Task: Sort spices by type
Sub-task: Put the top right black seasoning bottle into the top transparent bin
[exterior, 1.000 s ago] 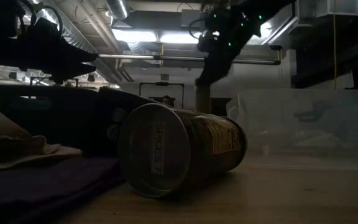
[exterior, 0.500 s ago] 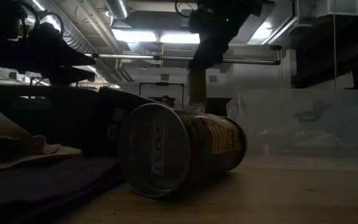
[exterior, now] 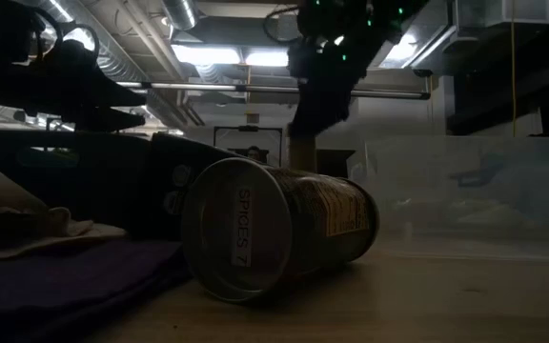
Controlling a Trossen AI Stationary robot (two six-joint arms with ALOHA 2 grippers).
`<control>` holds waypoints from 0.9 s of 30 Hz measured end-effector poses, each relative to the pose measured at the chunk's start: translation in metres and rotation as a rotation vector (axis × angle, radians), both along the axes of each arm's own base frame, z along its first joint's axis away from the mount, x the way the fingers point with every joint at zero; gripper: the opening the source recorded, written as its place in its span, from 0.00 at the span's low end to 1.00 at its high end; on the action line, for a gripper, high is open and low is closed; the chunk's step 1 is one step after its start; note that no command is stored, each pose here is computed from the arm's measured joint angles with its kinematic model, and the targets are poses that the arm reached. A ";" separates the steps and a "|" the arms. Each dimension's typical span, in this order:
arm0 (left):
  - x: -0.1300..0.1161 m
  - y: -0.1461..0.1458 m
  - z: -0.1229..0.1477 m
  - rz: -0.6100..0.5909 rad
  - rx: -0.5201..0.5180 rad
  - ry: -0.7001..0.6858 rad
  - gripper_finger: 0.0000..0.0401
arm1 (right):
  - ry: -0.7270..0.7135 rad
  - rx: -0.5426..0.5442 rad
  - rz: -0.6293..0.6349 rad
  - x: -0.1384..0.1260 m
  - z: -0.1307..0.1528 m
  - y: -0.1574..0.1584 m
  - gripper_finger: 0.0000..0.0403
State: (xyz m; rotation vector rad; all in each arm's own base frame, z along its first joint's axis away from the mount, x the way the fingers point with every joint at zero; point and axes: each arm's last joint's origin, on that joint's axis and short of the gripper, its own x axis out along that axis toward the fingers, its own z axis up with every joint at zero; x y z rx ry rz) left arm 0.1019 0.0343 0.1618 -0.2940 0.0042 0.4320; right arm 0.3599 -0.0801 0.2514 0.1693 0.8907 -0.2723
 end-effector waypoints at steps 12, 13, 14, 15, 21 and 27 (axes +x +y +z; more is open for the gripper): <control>0.000 0.000 -0.001 0.000 0.002 0.007 0.63 | -0.023 -0.036 -0.068 -0.009 -0.043 0.000 0.54; 0.000 0.000 -0.001 0.000 0.002 0.007 0.63 | -0.023 -0.036 -0.068 -0.010 -0.046 0.000 0.54; 0.000 0.000 0.000 0.000 0.003 0.007 0.63 | -0.022 -0.035 -0.068 -0.011 -0.047 0.000 0.54; 0.000 0.000 0.000 0.000 0.003 0.006 0.63 | -0.021 -0.035 -0.068 -0.011 -0.048 0.001 0.54; 0.000 0.000 0.000 0.000 0.003 0.004 0.63 | -0.021 -0.034 -0.066 -0.011 -0.048 0.001 0.57; 0.000 0.000 0.000 0.000 0.004 0.004 0.63 | -0.020 -0.032 -0.065 -0.011 -0.048 0.001 0.62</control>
